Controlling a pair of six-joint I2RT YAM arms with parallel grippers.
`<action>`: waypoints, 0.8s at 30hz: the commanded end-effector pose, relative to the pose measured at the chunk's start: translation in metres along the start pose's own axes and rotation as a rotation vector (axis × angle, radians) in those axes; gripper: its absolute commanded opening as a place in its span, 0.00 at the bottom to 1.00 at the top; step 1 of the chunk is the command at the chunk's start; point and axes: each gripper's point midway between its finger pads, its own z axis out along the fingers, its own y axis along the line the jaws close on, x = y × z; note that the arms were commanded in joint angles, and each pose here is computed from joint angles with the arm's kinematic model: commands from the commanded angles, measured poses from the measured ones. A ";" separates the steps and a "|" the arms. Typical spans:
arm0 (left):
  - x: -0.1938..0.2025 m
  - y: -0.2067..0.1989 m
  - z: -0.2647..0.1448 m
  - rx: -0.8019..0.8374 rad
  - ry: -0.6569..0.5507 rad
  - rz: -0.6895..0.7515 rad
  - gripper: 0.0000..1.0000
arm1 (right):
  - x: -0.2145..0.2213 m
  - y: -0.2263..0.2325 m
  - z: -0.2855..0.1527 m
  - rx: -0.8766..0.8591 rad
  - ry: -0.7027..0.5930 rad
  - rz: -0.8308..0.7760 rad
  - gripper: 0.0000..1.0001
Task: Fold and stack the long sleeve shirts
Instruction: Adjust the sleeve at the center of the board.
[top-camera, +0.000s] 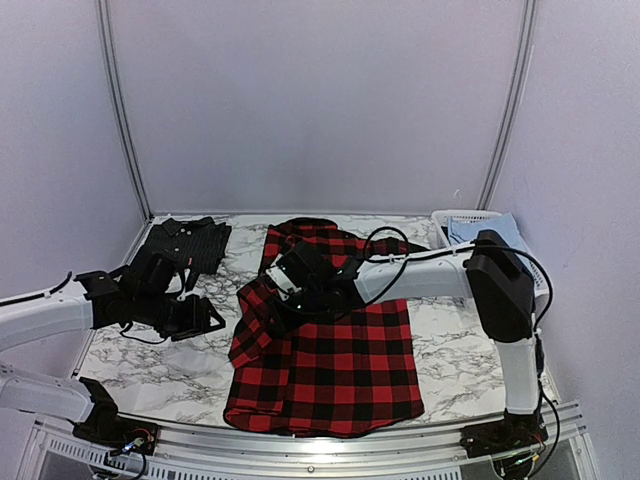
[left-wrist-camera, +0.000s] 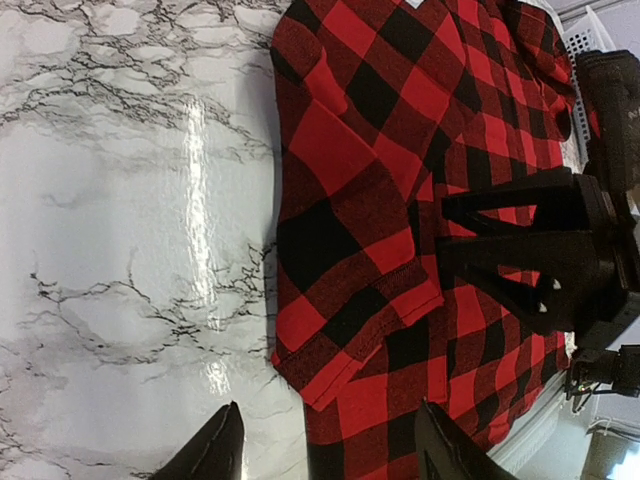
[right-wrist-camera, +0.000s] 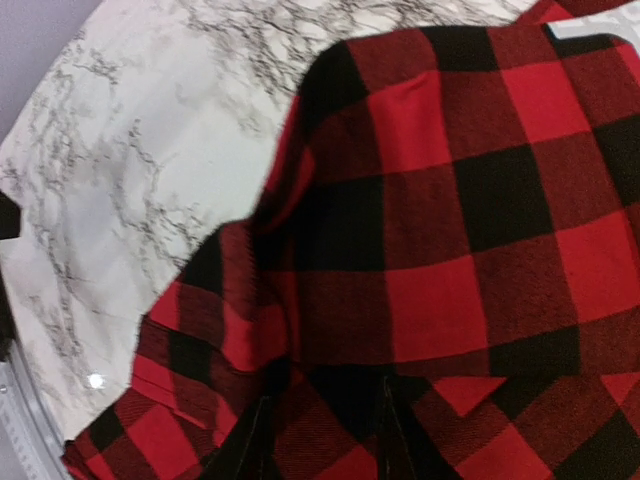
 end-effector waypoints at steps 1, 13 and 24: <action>0.011 -0.013 0.002 0.013 0.044 0.055 0.60 | -0.003 -0.037 -0.009 0.218 -0.046 0.004 0.29; -0.006 0.025 -0.015 -0.200 -0.078 -0.002 0.66 | -0.012 0.072 0.020 -0.076 -0.033 -0.210 0.32; -0.008 0.037 -0.014 -0.198 -0.068 -0.042 0.81 | -0.050 0.093 0.015 -0.246 -0.091 -0.175 0.50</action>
